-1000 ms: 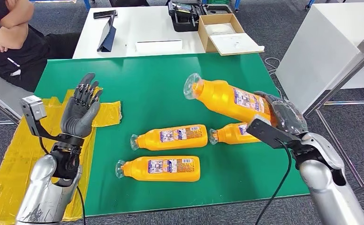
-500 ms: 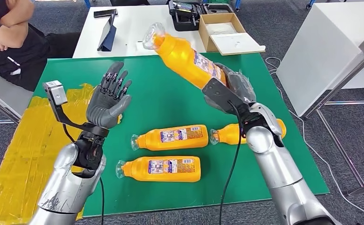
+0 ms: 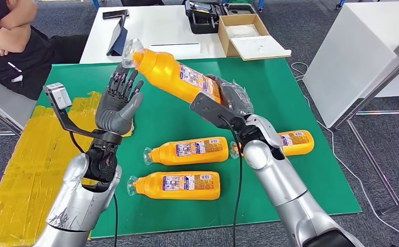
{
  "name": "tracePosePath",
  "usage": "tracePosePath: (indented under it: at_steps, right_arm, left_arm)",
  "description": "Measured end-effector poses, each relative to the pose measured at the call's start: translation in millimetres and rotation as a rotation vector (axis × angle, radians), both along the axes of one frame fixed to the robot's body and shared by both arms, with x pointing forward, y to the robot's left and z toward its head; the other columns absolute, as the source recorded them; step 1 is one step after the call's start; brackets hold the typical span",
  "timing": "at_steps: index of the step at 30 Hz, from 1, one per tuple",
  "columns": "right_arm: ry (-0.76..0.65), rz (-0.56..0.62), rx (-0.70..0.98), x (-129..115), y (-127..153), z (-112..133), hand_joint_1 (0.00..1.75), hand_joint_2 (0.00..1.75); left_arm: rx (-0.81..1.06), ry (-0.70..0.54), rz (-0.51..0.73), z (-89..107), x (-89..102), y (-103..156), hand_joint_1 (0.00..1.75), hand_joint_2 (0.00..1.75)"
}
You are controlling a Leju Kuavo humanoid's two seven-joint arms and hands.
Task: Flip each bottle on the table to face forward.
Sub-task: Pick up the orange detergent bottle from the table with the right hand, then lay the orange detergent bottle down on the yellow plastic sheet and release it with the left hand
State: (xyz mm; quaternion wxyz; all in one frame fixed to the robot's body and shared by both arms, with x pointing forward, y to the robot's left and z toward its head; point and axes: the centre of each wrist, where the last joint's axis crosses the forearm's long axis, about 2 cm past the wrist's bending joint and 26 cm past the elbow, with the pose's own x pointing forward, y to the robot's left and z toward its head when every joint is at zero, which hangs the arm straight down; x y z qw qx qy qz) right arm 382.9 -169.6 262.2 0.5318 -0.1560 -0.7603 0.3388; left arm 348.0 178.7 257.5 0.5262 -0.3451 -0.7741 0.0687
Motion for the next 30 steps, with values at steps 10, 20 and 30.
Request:
tracePosePath:
  at_steps: [10,20,30]
  right_arm:
    - [-0.035,0.006,-0.143,-5.2,21.3,-6.3,1.75,1.75]
    - [-0.098,0.053,-0.248,-7.7,64.4,8.7,1.75,1.75]
    - [-0.093,0.051,-0.254,-1.6,70.1,12.0,1.75,1.75]
  left_arm:
    - [-0.005,0.036,-0.013,9.2,1.1,-1.1,0.00,1.75]
    - [-0.041,0.159,-0.091,12.2,4.2,-18.2,0.00,1.75]
    - [-0.053,0.199,-0.111,13.2,4.5,-27.1,0.00,1.75]
